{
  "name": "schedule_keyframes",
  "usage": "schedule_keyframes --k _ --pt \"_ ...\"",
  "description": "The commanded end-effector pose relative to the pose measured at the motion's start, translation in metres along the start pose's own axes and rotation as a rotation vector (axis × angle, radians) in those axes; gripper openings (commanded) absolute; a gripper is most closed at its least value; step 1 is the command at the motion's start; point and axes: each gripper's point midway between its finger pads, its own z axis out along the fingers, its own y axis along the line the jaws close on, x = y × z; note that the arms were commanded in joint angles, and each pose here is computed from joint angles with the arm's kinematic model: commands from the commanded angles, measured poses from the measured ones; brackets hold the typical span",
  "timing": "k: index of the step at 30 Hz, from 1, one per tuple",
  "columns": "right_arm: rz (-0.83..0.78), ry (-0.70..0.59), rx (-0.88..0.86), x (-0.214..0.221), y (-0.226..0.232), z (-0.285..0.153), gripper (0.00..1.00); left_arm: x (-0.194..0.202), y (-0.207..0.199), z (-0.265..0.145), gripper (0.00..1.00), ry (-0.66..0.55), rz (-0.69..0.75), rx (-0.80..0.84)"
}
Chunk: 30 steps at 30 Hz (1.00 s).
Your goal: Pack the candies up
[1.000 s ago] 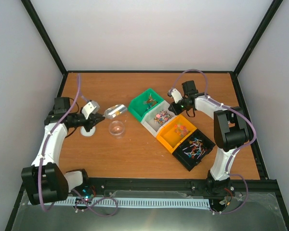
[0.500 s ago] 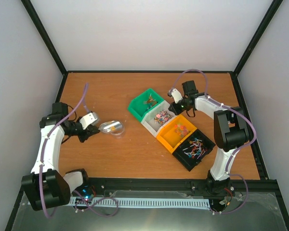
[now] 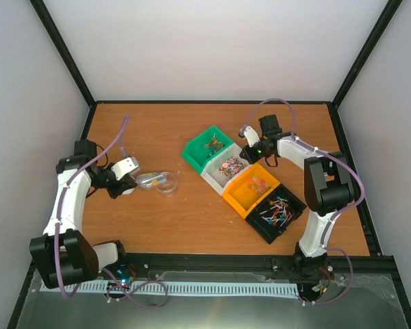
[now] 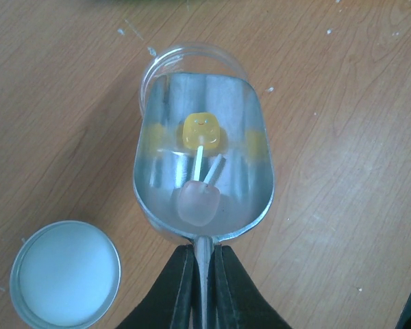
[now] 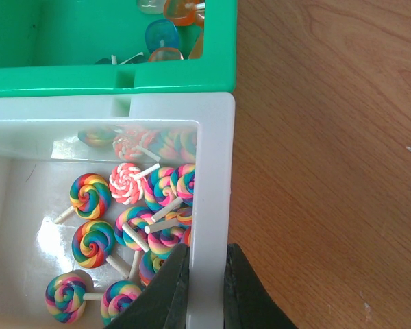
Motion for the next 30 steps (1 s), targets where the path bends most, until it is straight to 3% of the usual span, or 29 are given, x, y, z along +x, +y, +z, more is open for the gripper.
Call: schedule_keyframes --k 1,15,30 --pt "-0.023 -0.062 0.003 -0.018 0.001 -0.018 0.03 -0.005 0.006 -0.007 0.01 0.031 0.047 -0.023" --pt "-0.009 -0.045 0.004 -0.013 -0.001 -0.014 0.03 -0.007 0.018 -0.003 0.01 0.164 0.071 -0.074" --pt "-0.001 -0.036 -0.006 -0.011 0.000 -0.010 0.03 -0.013 0.016 -0.019 0.01 0.191 0.098 -0.091"
